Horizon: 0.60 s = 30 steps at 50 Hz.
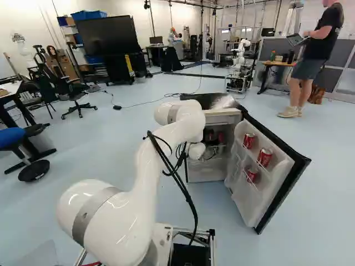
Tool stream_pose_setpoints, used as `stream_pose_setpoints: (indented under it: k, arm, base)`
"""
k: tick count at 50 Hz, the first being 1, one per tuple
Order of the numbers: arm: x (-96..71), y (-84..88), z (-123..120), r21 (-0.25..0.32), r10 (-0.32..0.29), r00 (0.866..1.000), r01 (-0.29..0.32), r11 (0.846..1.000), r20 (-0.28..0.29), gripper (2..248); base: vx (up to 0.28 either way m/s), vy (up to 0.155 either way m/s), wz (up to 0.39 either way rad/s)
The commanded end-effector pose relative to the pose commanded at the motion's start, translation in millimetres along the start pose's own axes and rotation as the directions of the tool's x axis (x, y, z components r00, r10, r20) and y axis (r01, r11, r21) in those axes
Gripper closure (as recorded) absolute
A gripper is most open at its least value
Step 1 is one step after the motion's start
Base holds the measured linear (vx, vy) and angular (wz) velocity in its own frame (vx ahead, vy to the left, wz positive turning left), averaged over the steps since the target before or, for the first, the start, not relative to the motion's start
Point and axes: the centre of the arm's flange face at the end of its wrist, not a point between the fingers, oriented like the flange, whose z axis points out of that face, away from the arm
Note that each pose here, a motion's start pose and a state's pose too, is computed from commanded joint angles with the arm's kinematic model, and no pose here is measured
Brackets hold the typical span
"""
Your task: Grab a drink from the fridge
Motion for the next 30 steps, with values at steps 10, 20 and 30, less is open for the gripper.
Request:
stream_pose_setpoints:
  k: [10, 20, 30]
  arm:
    - [-0.2, -2.0, 6.2, 0.001, 0.000, 1.000, 0.000, 1.000, -0.012, 3]
    - [-0.5, -3.1, 11.8, 0.000, -0.001, 1.000, 0.001, 1.000, -0.024, 3]
    - [-0.9, -3.7, 16.8, 0.000, 0.000, 0.999, 0.000, 1.000, -0.034, 3]
  base:
    - [0.000, 0.000, 0.000]
    - [0.000, 0.000, 0.000]
    - [0.000, 0.000, 0.000]
